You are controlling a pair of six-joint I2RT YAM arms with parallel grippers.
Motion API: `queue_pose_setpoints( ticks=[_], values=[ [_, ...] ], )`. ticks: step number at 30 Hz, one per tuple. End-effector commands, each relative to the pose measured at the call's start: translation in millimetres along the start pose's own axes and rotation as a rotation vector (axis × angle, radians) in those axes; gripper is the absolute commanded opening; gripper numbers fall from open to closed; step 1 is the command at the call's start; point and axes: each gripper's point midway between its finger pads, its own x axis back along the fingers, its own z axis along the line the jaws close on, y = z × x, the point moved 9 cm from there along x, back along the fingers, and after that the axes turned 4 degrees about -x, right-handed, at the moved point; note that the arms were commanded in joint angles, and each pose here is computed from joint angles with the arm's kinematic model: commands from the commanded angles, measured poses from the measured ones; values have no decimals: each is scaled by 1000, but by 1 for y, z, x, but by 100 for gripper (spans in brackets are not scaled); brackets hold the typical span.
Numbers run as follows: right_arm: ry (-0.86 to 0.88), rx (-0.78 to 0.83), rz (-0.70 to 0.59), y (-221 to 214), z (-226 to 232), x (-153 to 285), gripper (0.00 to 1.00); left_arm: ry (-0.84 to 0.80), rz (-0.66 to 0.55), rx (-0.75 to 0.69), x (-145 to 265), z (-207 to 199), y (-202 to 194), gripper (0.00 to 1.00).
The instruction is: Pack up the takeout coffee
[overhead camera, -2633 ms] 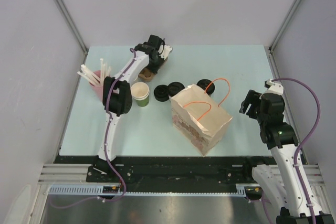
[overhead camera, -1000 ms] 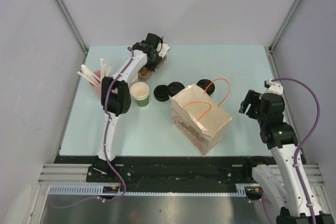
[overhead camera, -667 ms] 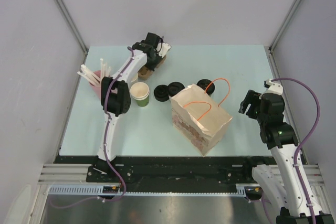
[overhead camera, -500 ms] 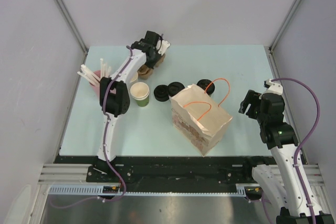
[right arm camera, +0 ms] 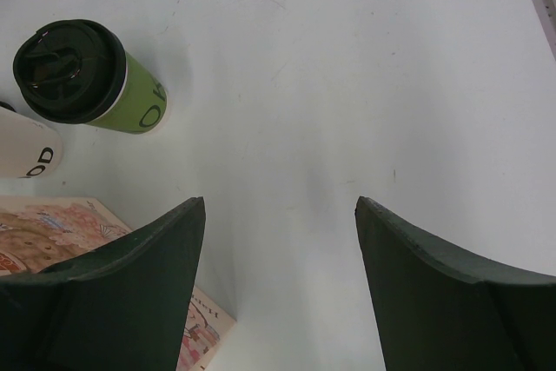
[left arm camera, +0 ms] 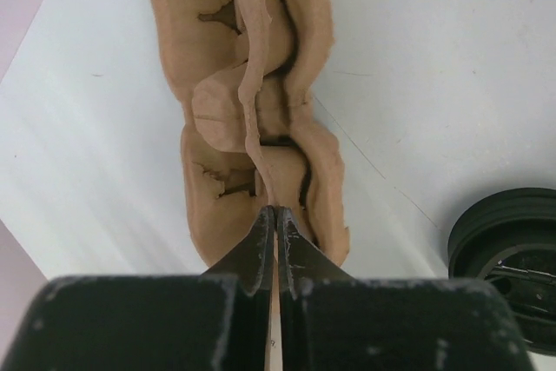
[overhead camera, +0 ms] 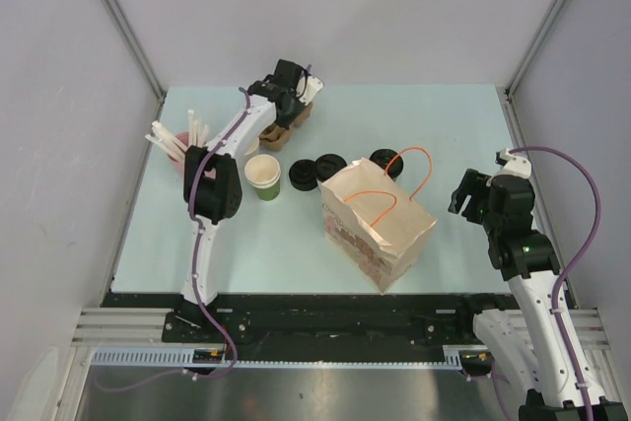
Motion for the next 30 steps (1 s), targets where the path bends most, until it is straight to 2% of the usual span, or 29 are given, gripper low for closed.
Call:
queue_pose_setpoints(
  ticks=[1, 3, 5, 11, 12, 15, 22, 30],
  values=[
    [13, 6, -36, 8, 2, 5, 75, 43, -3, -62, 7, 5, -1, 0],
    [16, 8, -35, 8, 2, 5, 75, 41, 14, -69, 3, 3, -4, 1],
    [18, 6, -34, 8, 2, 4, 75, 34, 18, -69, 0, 1, -6, 7],
    [20, 6, -37, 9, 2, 5, 75, 36, 5, -84, 2, 0, -3, 28],
    [17, 8, -33, 8, 2, 5, 75, 35, 2, -93, 2, 1, -3, 34],
    [19, 8, -34, 8, 2, 5, 75, 16, -4, -106, 0, -1, -3, 41],
    [21, 5, -38, 8, 2, 5, 75, -12, 31, -147, -15, -7, -12, 34],
    [28, 8, -40, 8, 2, 6, 75, -51, 51, -219, -24, -15, -19, 37]
  ],
)
